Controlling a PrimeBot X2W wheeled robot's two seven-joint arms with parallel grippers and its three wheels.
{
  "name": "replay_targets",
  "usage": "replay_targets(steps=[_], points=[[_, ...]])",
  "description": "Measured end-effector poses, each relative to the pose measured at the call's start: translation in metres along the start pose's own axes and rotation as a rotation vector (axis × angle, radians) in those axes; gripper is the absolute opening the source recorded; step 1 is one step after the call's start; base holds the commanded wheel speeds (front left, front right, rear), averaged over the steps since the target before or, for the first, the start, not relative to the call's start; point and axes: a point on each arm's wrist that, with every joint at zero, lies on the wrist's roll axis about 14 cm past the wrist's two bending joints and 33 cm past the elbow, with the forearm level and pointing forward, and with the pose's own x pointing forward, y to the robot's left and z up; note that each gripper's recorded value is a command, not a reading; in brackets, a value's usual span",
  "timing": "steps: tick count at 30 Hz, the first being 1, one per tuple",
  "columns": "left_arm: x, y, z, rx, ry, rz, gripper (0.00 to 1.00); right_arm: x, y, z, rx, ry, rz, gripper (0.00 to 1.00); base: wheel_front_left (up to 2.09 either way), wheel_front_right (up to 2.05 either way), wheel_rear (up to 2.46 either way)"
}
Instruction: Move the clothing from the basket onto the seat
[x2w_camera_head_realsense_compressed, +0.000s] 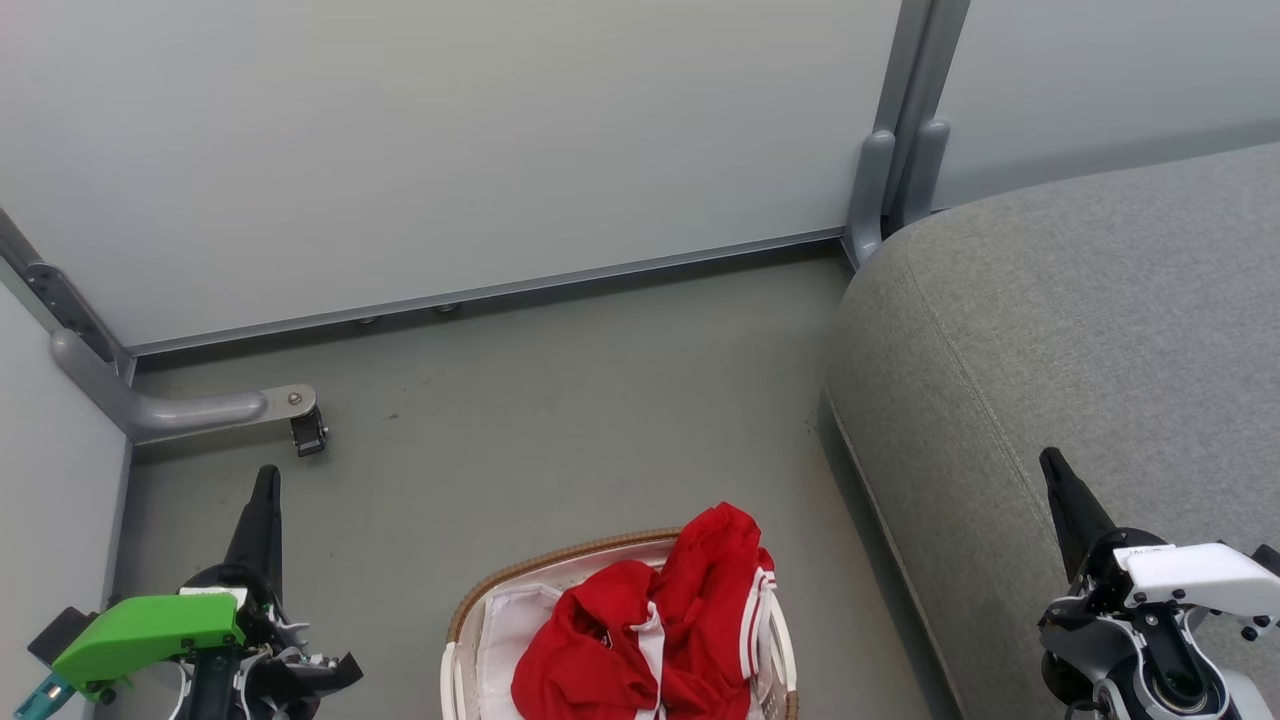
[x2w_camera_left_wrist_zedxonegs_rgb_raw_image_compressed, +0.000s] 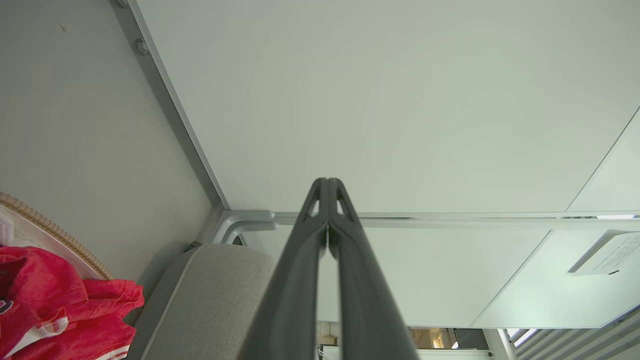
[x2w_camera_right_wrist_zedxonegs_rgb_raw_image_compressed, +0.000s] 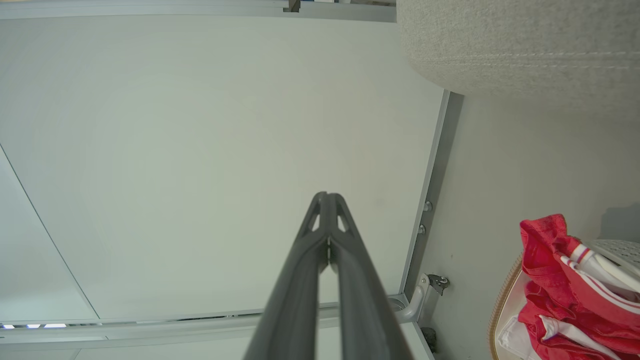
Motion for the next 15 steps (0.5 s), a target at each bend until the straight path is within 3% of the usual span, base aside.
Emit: replay_targets(steps=[8, 9, 15], points=[[0.0, 0.0, 0.0, 0.0, 0.0, 0.0, 0.0, 0.0, 0.0, 0.0, 0.0, 0.001, 0.0, 0.0, 0.0, 0.0, 0.0], [0.0, 0.0, 0.0, 0.0, 0.0, 0.0, 1.0, 0.0, 0.0, 0.0, 0.0, 0.001, 0.0, 1.0, 0.0, 0.0, 0.0], [-0.01, 0.026, -0.002, -0.015, -0.003, 0.078, 1.0, -0.008, -0.02, -0.004, 0.013, 0.001, -0.06, 1.0, 0.0, 0.0, 0.0]])
